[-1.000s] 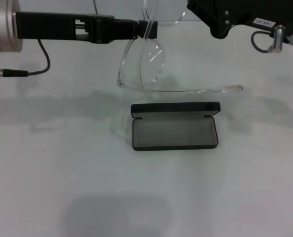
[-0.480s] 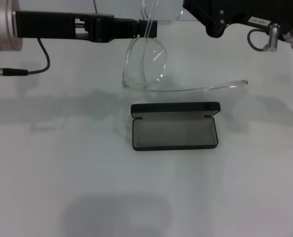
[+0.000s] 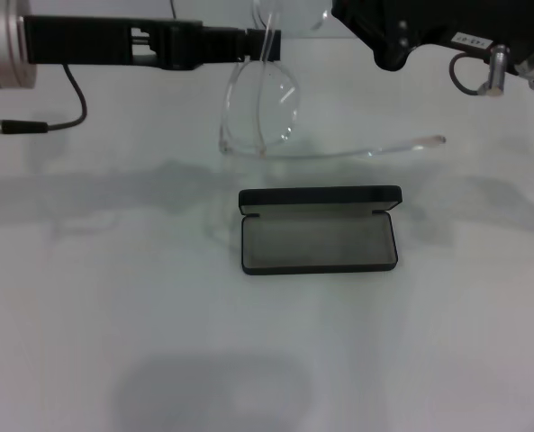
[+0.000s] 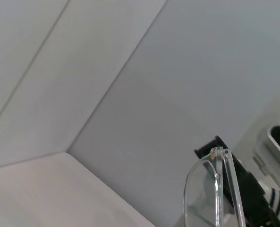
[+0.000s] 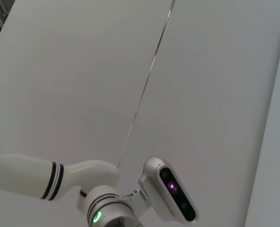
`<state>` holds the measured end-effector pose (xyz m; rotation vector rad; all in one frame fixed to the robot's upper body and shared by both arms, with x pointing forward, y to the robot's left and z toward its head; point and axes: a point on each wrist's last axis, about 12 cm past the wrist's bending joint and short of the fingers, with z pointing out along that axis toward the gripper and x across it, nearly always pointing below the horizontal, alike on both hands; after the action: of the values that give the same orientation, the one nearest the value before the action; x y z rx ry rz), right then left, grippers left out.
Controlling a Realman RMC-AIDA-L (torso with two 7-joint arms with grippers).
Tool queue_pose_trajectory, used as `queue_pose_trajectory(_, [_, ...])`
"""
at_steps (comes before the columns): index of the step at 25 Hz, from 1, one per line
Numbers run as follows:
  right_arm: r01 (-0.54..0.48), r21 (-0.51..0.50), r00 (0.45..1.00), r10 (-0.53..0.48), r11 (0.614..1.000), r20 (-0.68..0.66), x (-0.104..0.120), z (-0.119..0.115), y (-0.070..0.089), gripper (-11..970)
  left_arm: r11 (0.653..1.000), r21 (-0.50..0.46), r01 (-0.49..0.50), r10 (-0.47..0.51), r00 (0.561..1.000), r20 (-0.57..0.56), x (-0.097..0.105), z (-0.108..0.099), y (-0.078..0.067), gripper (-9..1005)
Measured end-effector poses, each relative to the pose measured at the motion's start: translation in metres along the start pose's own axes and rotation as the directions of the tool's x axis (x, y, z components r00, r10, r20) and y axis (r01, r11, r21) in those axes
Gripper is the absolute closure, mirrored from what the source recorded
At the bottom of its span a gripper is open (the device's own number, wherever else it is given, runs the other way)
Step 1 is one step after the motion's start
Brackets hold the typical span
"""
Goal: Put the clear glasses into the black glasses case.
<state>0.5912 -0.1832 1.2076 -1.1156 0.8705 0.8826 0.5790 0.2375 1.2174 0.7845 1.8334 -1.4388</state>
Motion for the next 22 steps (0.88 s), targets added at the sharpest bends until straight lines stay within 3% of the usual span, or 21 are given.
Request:
queue_pose_trajectory(9, [-0.001,0.012,1.0,0.001,1.0,0.009,0.0,-0.014,0.007,952,0.996,-0.083,-0.031,0.044,0.987,0.157,-0.007,-0.033,0.009,912])
queue_pose_trajectory(17, [-0.013,0.006,1.0,0.013,1.0,0.0,0.003,-0.018,0.01,952,0.987,-0.081,-0.141,0.162,0.896,0.412,-0.013,-0.055,0.009,913])
queue_pose_trajectory(22, [-0.015,-0.01,1.0,0.015,1.0,-0.007,0.004,-0.017,0.012,952,0.982,-0.087,-0.165,0.187,0.867,0.461,-0.01,-0.052,0.015,910])
